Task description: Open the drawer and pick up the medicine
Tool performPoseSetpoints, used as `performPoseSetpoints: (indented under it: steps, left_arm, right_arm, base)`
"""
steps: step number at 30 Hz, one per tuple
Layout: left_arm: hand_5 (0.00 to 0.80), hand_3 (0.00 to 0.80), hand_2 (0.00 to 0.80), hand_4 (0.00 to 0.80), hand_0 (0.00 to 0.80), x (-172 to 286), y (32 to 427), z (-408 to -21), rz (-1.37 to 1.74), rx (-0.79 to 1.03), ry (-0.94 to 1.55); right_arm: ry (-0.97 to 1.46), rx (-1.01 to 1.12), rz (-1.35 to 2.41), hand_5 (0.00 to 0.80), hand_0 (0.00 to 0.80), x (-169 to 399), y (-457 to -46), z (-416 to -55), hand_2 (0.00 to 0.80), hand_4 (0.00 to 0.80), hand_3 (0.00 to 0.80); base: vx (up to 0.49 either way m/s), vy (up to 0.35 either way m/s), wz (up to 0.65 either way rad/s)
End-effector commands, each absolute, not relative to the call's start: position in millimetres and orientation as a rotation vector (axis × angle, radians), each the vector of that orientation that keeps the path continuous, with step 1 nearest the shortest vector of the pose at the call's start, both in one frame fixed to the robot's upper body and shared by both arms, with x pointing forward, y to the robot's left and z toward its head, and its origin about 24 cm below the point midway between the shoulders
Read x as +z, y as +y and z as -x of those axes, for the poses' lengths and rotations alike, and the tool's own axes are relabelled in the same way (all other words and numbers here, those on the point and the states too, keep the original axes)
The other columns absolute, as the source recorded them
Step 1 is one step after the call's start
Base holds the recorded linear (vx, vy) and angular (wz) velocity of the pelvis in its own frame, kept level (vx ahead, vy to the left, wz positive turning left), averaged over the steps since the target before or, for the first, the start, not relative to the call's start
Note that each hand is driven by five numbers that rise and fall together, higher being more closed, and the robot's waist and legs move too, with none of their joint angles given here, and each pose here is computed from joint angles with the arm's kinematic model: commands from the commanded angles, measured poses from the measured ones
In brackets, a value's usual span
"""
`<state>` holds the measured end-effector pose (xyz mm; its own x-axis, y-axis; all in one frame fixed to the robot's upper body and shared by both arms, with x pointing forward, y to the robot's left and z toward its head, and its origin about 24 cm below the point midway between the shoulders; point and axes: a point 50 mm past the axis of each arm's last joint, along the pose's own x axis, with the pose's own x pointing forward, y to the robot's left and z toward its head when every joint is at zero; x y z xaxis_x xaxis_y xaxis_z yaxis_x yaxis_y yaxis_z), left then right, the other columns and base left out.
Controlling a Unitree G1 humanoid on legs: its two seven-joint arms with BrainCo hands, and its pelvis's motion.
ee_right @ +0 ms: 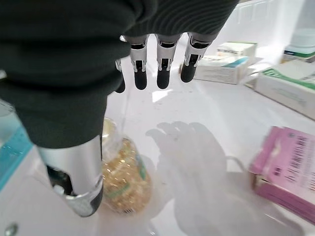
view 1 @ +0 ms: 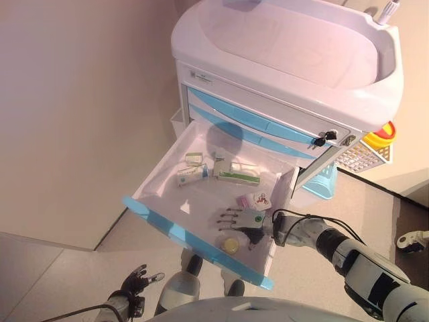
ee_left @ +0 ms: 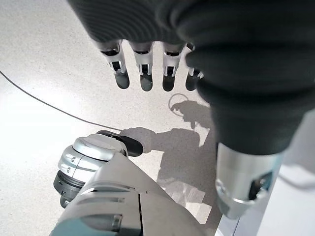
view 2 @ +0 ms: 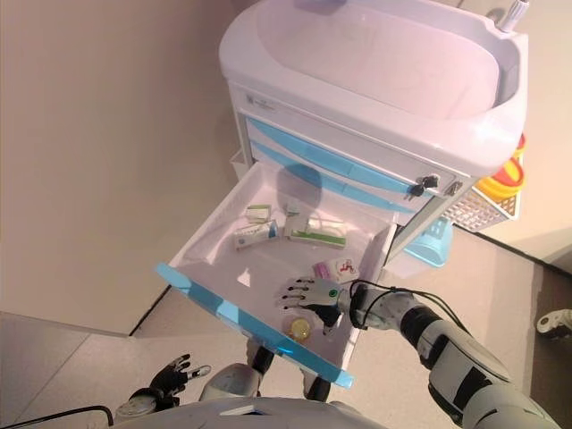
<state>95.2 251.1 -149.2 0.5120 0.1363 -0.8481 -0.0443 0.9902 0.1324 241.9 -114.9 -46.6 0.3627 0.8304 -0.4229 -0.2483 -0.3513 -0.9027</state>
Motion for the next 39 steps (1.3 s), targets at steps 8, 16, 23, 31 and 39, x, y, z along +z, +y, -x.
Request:
performPoseSetpoints:
  steps: [8, 16, 23, 31, 39]
  left_arm:
    - [0.0, 0.0, 0.0, 0.0, 0.0, -147.0, 248.9, -106.8, -0.14, 0.058, 0.996]
    - [0.0, 0.0, 0.0, 0.0, 0.0, -147.2, 248.7, -106.5, -0.141, 0.056, 0.995]
    - [0.0, 0.0, 0.0, 0.0, 0.0, -147.1, 248.5, -107.0, -0.141, 0.052, 0.993]
    - [0.0, 0.0, 0.0, 0.0, 0.0, -147.0, 247.7, -108.2, -0.143, 0.048, 0.991]
    - [0.0, 0.0, 0.0, 0.0, 0.0, -147.3, 247.4, -107.9, -0.144, 0.05, 0.992]
  right_arm:
    - [-0.63, 1.245, 1.466, 0.0, 0.0, -39.6, -101.3, -240.4, 0.0, 0.0, 0.0]
    - [-0.628, 1.251, 1.459, 0.0, 0.0, -41.2, -97.7, -237.9, 0.0, 0.0, 0.0]
    - [-0.612, 1.276, 1.447, 0.0, 0.0, -43.3, -95.8, -235.1, 0.0, 0.0, 0.0]
    - [-0.604, 1.29, 1.427, 0.0, 0.0, -43.9, -93.1, -232.6, 0.0, 0.0, 0.0]
    - [-0.598, 1.292, 1.424, 0.0, 0.0, -45.0, -92.5, -231.7, 0.0, 0.0, 0.0]
  base:
    - [0.0, 0.0, 0.0]
    - [0.0, 0.0, 0.0]
    - [0.0, 0.0, 0.0]
    - [0.0, 0.0, 0.0]
    - [0.0, 0.0, 0.0]
